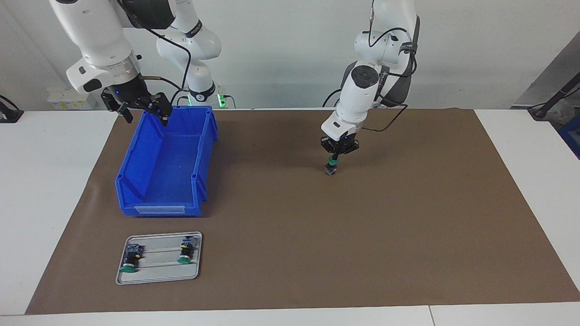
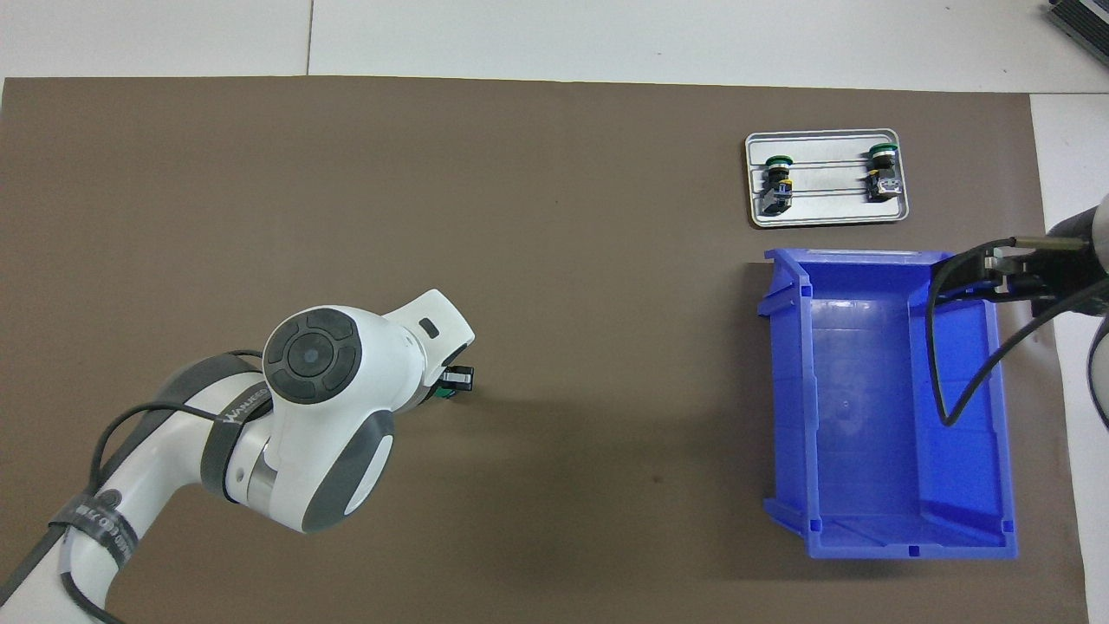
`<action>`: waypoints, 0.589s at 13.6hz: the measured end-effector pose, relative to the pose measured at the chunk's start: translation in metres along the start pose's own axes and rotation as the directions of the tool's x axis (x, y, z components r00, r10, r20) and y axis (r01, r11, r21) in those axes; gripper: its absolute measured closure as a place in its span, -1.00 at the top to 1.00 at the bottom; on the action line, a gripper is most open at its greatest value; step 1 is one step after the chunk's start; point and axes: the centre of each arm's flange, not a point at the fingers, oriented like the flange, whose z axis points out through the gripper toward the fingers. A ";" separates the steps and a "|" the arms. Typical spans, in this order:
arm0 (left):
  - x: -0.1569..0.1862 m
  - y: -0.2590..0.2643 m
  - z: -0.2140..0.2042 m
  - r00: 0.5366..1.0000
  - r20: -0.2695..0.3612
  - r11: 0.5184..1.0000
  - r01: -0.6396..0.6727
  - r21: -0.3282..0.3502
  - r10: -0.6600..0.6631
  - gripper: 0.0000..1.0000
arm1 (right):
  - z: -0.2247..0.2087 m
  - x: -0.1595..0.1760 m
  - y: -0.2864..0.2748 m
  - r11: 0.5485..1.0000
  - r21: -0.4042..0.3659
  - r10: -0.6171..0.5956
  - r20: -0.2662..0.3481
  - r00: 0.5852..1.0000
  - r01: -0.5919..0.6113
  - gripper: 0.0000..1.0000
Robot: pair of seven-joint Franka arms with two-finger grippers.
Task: Place and press button with both arms
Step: 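Press down on the green button cap with the left gripper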
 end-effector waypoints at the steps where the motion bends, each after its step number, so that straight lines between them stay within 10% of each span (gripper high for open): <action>1: -0.003 0.000 0.005 1.000 -0.004 1.000 -0.003 -0.001 0.003 -0.98 | 0.000 0.000 0.000 1.000 0.000 0.000 0.000 1.000 0.000 1.00; 8: -0.011 0.000 0.012 0.999 -0.051 1.000 -0.008 -0.012 0.008 -0.98 | 0.000 0.000 0.000 1.000 0.000 0.000 0.000 1.000 0.000 1.00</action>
